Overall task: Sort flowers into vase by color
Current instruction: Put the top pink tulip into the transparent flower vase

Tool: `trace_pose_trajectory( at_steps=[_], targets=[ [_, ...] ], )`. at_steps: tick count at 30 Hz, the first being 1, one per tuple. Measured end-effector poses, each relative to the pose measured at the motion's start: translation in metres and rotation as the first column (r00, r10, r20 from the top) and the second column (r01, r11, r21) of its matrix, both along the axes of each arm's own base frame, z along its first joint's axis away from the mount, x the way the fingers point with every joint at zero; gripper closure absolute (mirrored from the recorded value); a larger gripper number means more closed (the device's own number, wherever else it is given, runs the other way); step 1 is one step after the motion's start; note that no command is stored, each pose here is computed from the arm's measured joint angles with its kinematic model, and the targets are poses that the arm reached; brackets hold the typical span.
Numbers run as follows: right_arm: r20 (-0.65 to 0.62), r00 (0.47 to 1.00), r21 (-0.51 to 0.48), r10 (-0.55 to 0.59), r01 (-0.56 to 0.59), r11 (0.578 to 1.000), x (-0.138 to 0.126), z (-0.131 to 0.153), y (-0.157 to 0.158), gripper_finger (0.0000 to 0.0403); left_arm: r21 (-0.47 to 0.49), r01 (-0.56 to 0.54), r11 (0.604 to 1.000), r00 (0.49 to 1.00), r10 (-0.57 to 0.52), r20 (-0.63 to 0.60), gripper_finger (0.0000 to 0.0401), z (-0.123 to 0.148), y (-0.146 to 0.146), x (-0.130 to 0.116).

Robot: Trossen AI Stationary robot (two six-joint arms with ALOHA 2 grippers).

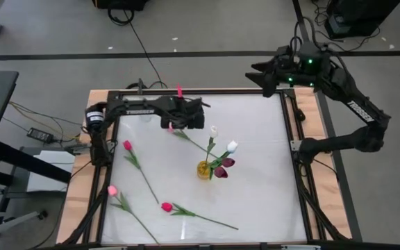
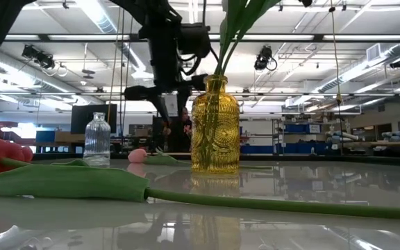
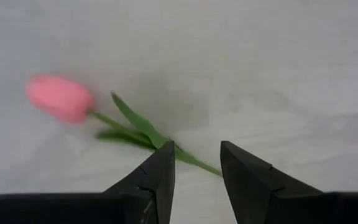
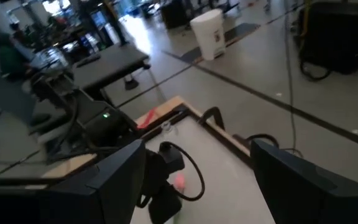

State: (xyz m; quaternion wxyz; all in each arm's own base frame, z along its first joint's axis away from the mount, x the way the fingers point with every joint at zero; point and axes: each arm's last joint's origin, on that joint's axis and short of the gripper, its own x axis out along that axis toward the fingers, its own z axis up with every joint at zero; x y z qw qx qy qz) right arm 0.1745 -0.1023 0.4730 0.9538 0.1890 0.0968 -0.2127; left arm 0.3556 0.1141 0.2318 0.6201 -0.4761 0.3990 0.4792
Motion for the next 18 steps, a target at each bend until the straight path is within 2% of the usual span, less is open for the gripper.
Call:
trace_pose_trajectory(
  at_steps=[4, 9, 18],
  targets=[
    [-0.019, 0.998, 0.009, 0.060, -0.059, 0.998, -0.006, -0.002, -0.007, 0.0106, -0.044, -0.111, 0.993, 0.994, 0.111, -0.019, 0.0268, -0.019, -0.011, 0.010],
    [-0.034, 0.996, -0.022, 0.079, -0.080, 0.997, -0.012, -0.003, -0.014, 0.0106, -0.086, -0.230, 0.970, 0.973, 0.228, -0.027, 0.0268, -0.035, -0.023, 0.019],
    [-0.037, 0.995, -0.041, 0.091, -0.093, 0.995, -0.020, -0.003, -0.024, 0.0106, -0.175, -0.349, 0.921, 0.937, 0.340, -0.077, 0.0268, -0.061, -0.029, 0.028]
  ],
)
